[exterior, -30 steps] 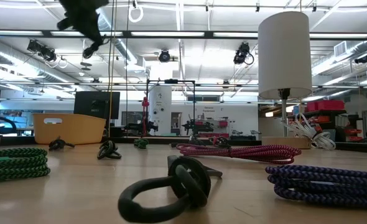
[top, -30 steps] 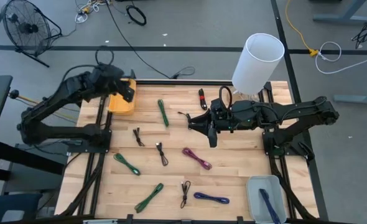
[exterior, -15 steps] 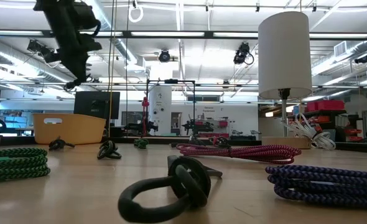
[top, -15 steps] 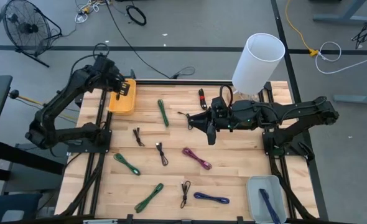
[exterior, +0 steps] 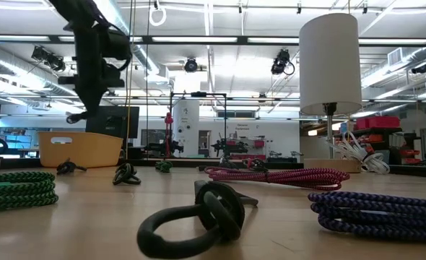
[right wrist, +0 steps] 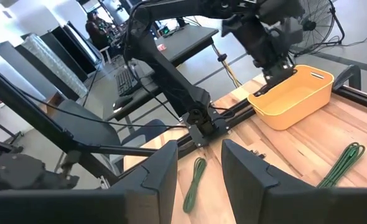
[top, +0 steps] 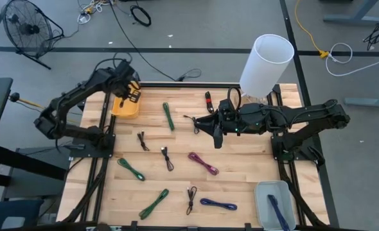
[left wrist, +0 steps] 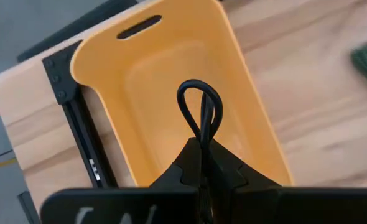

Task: Pick & Place USB Port
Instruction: Put the black charger cable into the yellow bin, then put the green charger cable into the gray bin

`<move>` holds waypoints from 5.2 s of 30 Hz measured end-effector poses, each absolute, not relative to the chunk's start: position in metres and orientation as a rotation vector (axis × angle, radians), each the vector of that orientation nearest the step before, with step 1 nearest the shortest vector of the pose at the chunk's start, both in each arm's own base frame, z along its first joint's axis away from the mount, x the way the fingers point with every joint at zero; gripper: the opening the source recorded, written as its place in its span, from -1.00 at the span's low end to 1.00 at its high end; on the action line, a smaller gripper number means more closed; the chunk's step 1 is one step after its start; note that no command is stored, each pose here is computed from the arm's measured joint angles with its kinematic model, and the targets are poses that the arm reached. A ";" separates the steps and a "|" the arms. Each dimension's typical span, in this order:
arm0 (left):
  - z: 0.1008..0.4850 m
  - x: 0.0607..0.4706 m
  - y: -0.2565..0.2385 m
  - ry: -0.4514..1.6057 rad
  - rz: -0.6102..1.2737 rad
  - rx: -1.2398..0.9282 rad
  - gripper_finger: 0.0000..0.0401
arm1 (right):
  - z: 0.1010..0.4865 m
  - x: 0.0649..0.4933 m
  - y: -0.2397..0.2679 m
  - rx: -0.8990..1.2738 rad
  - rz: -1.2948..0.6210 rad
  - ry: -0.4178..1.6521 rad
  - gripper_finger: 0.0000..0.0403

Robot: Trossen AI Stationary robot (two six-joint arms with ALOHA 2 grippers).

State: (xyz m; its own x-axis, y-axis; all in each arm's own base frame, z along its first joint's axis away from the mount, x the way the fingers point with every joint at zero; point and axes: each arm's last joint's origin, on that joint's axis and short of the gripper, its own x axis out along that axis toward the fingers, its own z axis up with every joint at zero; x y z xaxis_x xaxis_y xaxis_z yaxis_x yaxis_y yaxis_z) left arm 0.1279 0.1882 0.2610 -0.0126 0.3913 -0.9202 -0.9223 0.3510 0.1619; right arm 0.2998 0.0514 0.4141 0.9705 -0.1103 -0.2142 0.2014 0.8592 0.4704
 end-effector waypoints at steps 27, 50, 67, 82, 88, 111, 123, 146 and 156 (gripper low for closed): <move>0.220 0.132 0.231 1.191 1.197 -0.678 -0.92 | 0.414 0.299 0.054 0.515 -0.153 0.192 -0.39; 0.240 0.131 0.215 1.089 0.993 -0.740 0.05 | 0.414 0.299 0.054 0.507 -0.154 0.192 -0.39; 0.256 0.213 0.146 0.873 0.763 -0.889 0.03 | 0.414 0.299 0.054 0.496 -0.164 0.189 -0.39; 0.194 0.264 0.152 0.922 0.801 -1.142 0.03 | 0.414 0.299 0.055 0.474 -0.121 0.203 -0.39; 0.170 0.272 0.154 0.975 0.862 -1.168 0.03 | 0.414 0.299 0.055 0.462 -0.119 0.204 -0.39; 0.127 0.289 0.155 1.057 0.868 -1.122 -0.79 | 0.413 0.299 0.055 0.449 -0.118 0.206 -0.39; 0.149 0.288 0.148 1.043 0.684 -1.084 -0.89 | 0.413 0.299 0.055 0.438 -0.119 0.206 -0.39; 0.399 0.206 0.034 -0.049 -0.026 -0.631 -0.90 | 0.414 0.299 0.055 0.438 -0.120 0.205 -0.39; 0.391 0.237 -0.004 -0.054 -0.095 -0.644 -0.90 | 0.414 0.299 0.055 0.440 -0.118 0.197 -0.39</move>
